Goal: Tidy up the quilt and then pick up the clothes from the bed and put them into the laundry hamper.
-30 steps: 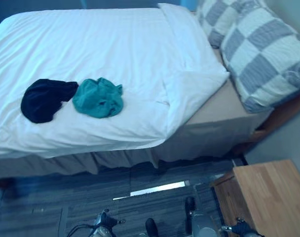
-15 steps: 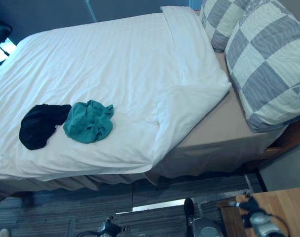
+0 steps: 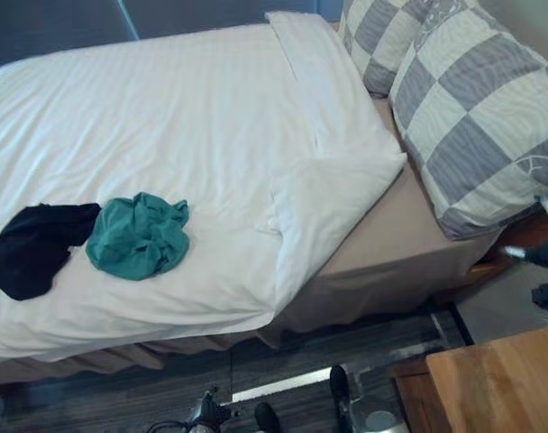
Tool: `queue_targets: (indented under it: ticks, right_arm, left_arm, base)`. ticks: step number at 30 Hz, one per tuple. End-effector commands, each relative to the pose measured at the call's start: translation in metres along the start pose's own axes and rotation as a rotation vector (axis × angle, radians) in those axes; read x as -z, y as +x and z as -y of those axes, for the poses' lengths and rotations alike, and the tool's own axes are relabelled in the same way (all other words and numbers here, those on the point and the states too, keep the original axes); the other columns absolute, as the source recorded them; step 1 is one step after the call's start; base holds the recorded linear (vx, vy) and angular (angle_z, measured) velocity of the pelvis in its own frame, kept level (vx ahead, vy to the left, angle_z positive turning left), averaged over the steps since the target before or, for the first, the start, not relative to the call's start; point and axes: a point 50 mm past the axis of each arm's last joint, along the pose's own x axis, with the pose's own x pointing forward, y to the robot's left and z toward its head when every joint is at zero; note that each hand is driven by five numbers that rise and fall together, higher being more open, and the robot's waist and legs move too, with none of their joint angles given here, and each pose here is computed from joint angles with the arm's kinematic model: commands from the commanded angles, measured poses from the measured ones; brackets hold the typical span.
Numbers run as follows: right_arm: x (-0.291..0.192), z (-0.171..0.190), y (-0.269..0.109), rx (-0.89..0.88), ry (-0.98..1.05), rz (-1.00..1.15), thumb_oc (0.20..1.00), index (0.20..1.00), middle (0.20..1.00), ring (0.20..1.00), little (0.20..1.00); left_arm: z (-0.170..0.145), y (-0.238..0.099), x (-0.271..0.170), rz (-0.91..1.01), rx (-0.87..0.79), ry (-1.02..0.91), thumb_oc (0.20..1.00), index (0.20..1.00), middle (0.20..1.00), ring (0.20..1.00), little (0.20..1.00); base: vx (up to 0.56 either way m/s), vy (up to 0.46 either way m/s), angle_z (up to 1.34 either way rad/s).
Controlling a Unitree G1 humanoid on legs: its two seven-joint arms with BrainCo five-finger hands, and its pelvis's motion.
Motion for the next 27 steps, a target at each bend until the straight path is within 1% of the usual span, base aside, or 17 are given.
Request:
queue_targets:
  ticks: [1, 2, 3, 5, 13, 16, 19, 20, 21, 23, 26, 27]
  right_arm:
    - [-0.057, 0.019, 0.044, 0.122, 0.042, 0.236, 1.0, 1.0, 1.0, 1.0, 1.0]
    - [-0.069, 0.021, 0.054, 0.129, 0.049, 0.274, 1.0, 1.0, 1.0, 1.0, 1.0]
    - [-0.069, 0.021, 0.054, 0.129, 0.049, 0.274, 1.0, 1.0, 1.0, 1.0, 1.0]
    - [-0.115, 0.037, 0.088, 0.175, 0.038, 0.406, 1.0, 1.0, 1.0, 1.0, 1.0]
    - [-0.149, 0.047, 0.122, 0.198, -0.061, 0.455, 1.0, 1.0, 1.0, 1.0, 1.0]
    - [-0.156, 0.042, 0.131, 0.161, -0.1, 0.449, 1.0, 1.0, 1.0, 1.0, 1.0]
    - [-0.159, 0.027, 0.137, 0.097, -0.139, 0.431, 1.0, 1.0, 1.0, 1.0, 1.0]
    - [-0.157, 0.022, 0.139, 0.076, -0.149, 0.417, 0.912, 0.912, 0.912, 0.912, 0.912]
    - [-0.156, 0.018, 0.141, 0.058, -0.154, 0.399, 0.2, 0.2, 0.2, 0.2, 0.2]
    - [-0.146, -0.002, 0.143, -0.012, -0.147, 0.329, 0.2, 0.2, 0.2, 0.2, 0.2]
    - [-0.142, -0.009, 0.142, -0.033, -0.144, 0.3, 0.2, 0.2, 0.2, 0.2, 0.2]
    - [-0.129, -0.024, 0.138, -0.078, -0.139, 0.238, 0.2, 0.2, 0.2, 0.2, 0.2]
  left_arm:
    - [-0.028, 0.005, -0.001, 0.006, -0.066, 0.072, 1.0, 1.0, 1.0, 1.0, 1.0]
    - [-0.029, 0.005, -0.003, 0.012, -0.07, 0.075, 1.0, 1.0, 1.0, 1.0, 1.0]
    - [-0.029, 0.005, -0.003, 0.012, -0.07, 0.075, 1.0, 1.0, 1.0, 1.0, 1.0]
    - [-0.031, 0.005, -0.002, 0.017, -0.088, 0.09, 1.0, 1.0, 1.0, 1.0, 1.0]
    - [-0.039, 0.005, 0.0, 0.018, -0.139, 0.043, 1.0, 1.0, 1.0, 1.0, 1.0]
    - [-0.04, 0.005, -0.005, 0.044, -0.151, 0.025, 1.0, 1.0, 1.0, 1.0, 1.0]
    - [-0.042, 0.006, -0.01, 0.064, -0.158, 0.012, 1.0, 1.0, 1.0, 1.0, 1.0]
    - [-0.042, 0.006, -0.011, 0.068, -0.159, 0.011, 1.0, 1.0, 1.0, 1.0, 1.0]
    - [-0.044, 0.006, -0.014, 0.073, -0.165, 0.006, 1.0, 1.0, 1.0, 1.0, 1.0]
    - [-0.046, 0.007, -0.017, 0.076, -0.167, -0.007, 1.0, 1.0, 1.0, 1.0, 1.0]
    - [-0.046, 0.007, -0.017, 0.072, -0.164, -0.009, 1.0, 1.0, 1.0, 1.0, 1.0]
    - [-0.043, 0.008, -0.015, 0.061, -0.157, -0.005, 1.0, 1.0, 1.0, 1.0, 1.0]
  base:
    - [-0.08, 0.016, 0.13]
    - [-0.06, 0.02, 0.1]
    - [-0.09, 0.017, 0.07]
    - [-0.11, 0.02, 0.22]
    - [-0.02, -0.024, 0.22]
    - [-0.06, -0.018, 0.17]
    - [-0.07, -0.022, 0.05]
    - [-0.1, -0.05, 0.03]
    - [-0.08, -0.052, 0.07]
    - [-0.07, -0.049, 0.05]
    - [-0.01, -0.02, 0.06]
    - [0.02, 0.002, 0.07]
